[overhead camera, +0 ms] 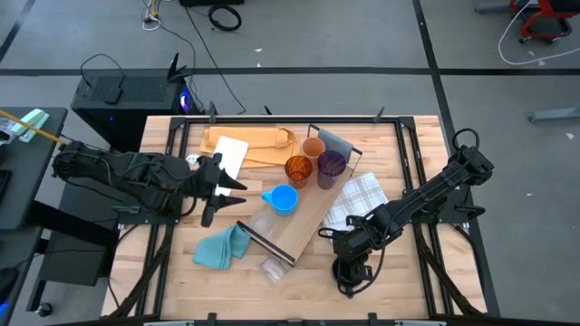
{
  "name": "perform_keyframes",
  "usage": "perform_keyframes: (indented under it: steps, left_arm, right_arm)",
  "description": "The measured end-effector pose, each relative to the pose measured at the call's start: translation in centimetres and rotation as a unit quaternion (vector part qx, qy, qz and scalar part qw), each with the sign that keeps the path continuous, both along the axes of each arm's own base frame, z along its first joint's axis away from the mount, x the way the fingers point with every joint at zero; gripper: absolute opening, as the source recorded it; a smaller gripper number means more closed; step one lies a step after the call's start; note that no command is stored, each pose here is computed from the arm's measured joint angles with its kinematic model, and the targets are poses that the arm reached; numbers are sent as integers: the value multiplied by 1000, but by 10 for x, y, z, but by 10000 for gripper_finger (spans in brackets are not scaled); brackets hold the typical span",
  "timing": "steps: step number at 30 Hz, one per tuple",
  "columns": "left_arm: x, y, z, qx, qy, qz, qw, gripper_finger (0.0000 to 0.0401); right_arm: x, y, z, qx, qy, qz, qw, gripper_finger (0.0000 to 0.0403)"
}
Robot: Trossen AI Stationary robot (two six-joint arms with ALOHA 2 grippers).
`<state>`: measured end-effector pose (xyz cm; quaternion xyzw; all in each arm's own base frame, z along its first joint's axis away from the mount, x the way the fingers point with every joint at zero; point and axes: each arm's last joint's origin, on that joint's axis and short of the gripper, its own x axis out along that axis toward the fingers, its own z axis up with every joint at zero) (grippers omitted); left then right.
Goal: Stack small to large cups/mugs on shelf
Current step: Put the black cup on the shelf
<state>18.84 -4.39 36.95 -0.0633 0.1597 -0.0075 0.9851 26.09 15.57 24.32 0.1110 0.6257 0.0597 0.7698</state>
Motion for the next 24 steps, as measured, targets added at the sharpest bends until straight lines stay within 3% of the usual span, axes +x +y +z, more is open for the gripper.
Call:
perform_keyframes:
  steps: [12, 24]
  left_arm:
    - [-1, 0, -2, 6, 10, -1, 1000, 156]
    - [-1, 0, -3, 7, 15, -1, 1000, 149]
  right_arm:
    - [2, -4, 11, 0, 3, -4, 1000, 5]
    - [11, -20, 74, -18, -26, -20, 999, 2]
